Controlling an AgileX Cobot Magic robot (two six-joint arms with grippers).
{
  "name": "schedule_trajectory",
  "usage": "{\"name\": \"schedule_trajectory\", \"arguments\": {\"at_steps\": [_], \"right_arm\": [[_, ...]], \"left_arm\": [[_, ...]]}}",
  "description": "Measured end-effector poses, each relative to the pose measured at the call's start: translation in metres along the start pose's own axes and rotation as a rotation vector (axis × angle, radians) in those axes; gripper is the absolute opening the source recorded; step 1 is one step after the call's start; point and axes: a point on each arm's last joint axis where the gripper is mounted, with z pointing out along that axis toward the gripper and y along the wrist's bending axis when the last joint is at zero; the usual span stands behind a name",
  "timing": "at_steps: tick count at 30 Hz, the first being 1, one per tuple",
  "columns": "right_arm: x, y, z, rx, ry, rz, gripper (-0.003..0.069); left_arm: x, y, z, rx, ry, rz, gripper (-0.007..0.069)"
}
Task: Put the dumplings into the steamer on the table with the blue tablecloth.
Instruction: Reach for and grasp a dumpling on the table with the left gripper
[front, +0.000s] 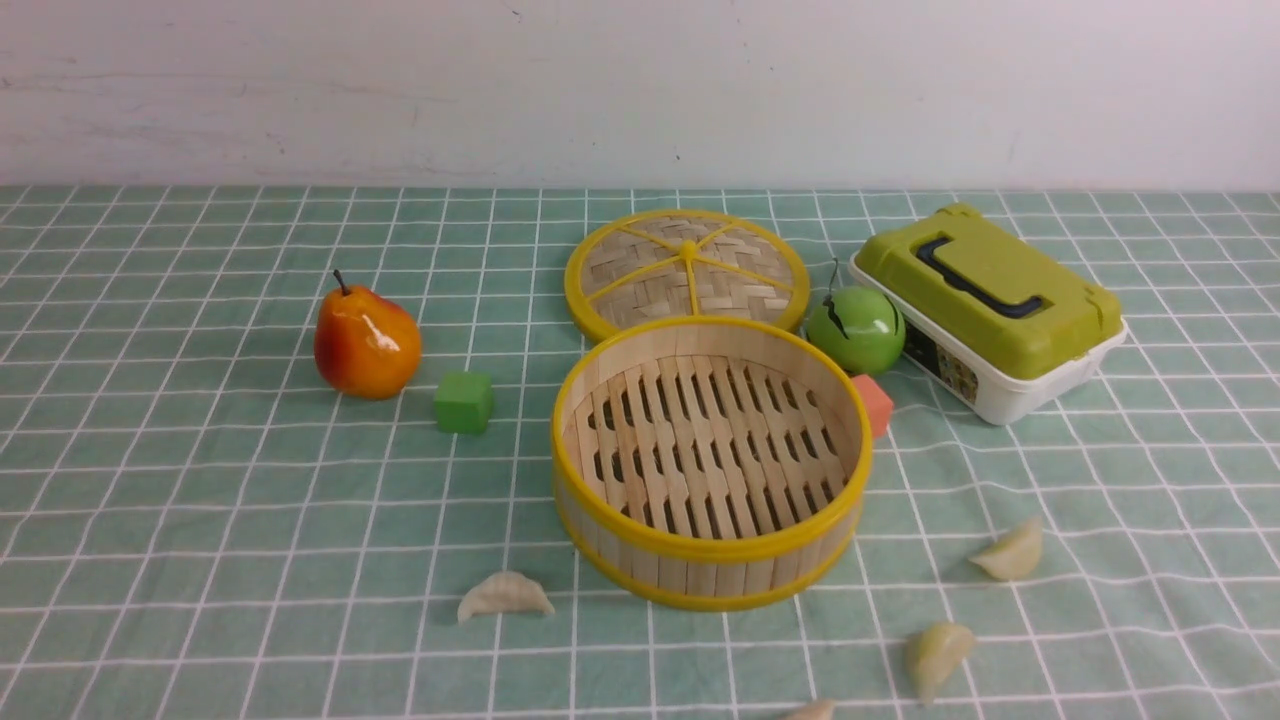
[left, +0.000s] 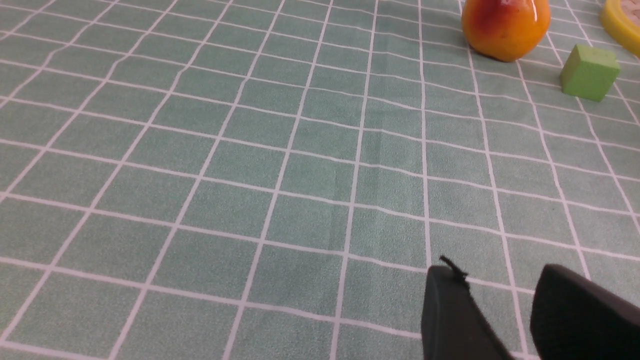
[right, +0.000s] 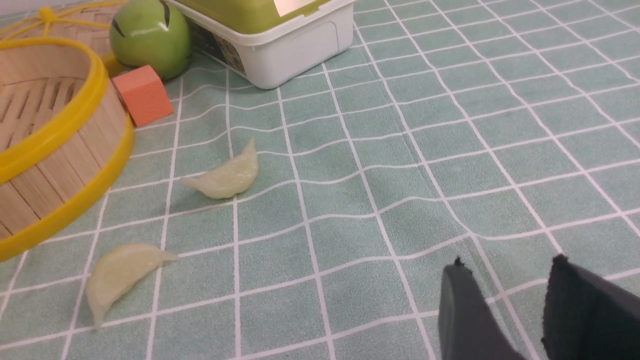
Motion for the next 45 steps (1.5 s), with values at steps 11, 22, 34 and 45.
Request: {"name": "schedule_trajectory", "arguments": {"at_steps": [11,22,34,45], "right_arm": [[0.0,0.001,0.0,-0.008,-0.001,0.019,0.024],[0.002,0.018,-0.001,-0.187,0.061,0.476,0.024],[-0.004,0.029,-0.004,-0.338,0.072,0.826,0.024],[-0.074,0.048,-0.023,-0.395,0.015,0.338,0.0067]], "left_arm": [[-0.002,0.0,0.0,0.003,-0.02,0.002,0.0237],[-0.027,-0.008,-0.005,0.194,-0.262,-0.685,0.0237],[-0.031,-0.008,-0.006,0.31,-0.238,-1.293,0.0237],[-0.094,-0.042,-0.035,0.329,0.014,-0.565,0.0147]]}}
